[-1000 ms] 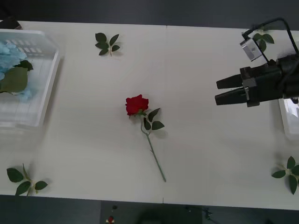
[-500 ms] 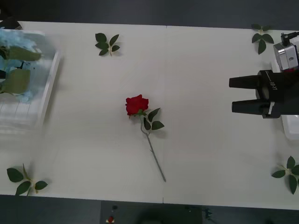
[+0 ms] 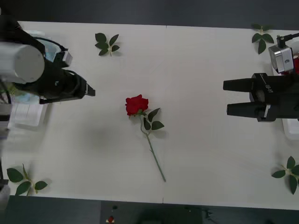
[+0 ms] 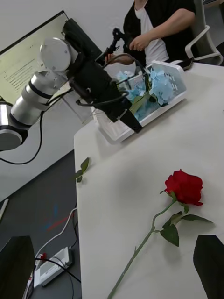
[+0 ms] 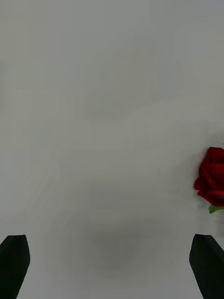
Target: Put the red flowers into the right box and the blue flowers into the left box
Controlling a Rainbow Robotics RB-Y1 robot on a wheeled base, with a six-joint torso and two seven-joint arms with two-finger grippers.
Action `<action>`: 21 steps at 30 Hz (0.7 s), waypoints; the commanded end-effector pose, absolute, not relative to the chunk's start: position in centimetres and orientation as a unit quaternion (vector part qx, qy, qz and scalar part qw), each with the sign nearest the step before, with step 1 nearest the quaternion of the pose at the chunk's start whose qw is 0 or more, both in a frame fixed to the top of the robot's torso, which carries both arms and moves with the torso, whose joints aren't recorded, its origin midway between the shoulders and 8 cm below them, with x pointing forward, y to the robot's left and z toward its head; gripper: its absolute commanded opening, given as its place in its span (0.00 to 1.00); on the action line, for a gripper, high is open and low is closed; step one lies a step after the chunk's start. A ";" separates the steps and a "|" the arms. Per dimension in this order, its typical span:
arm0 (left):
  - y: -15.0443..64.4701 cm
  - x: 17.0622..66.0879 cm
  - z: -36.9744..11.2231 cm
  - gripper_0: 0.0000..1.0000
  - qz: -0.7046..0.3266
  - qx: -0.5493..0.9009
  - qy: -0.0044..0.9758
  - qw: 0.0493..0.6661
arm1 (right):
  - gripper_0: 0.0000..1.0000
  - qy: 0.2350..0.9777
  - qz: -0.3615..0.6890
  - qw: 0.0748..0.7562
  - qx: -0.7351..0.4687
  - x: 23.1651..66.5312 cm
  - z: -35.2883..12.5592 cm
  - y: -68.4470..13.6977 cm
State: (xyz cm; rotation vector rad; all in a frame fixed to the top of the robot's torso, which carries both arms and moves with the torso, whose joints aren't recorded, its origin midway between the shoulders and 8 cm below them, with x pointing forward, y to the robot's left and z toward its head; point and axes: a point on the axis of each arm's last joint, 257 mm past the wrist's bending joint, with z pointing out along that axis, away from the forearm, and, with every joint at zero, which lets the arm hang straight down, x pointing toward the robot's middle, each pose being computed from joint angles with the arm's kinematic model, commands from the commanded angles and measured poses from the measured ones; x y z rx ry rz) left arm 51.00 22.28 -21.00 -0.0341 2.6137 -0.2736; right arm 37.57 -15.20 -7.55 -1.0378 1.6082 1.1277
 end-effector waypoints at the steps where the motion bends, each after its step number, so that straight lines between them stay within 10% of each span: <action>1: 18.3 50.5 -21.8 1.00 -0.074 -0.008 0.956 0.283 | 1.00 0.635 0.451 0.459 -0.426 37.8 -5.7 -14.9; 21: 6.4 50.9 -30.2 0.96 -0.012 0.071 0.929 0.363 | 1.00 0.638 0.447 0.468 -0.418 38.4 -5.6 -15.0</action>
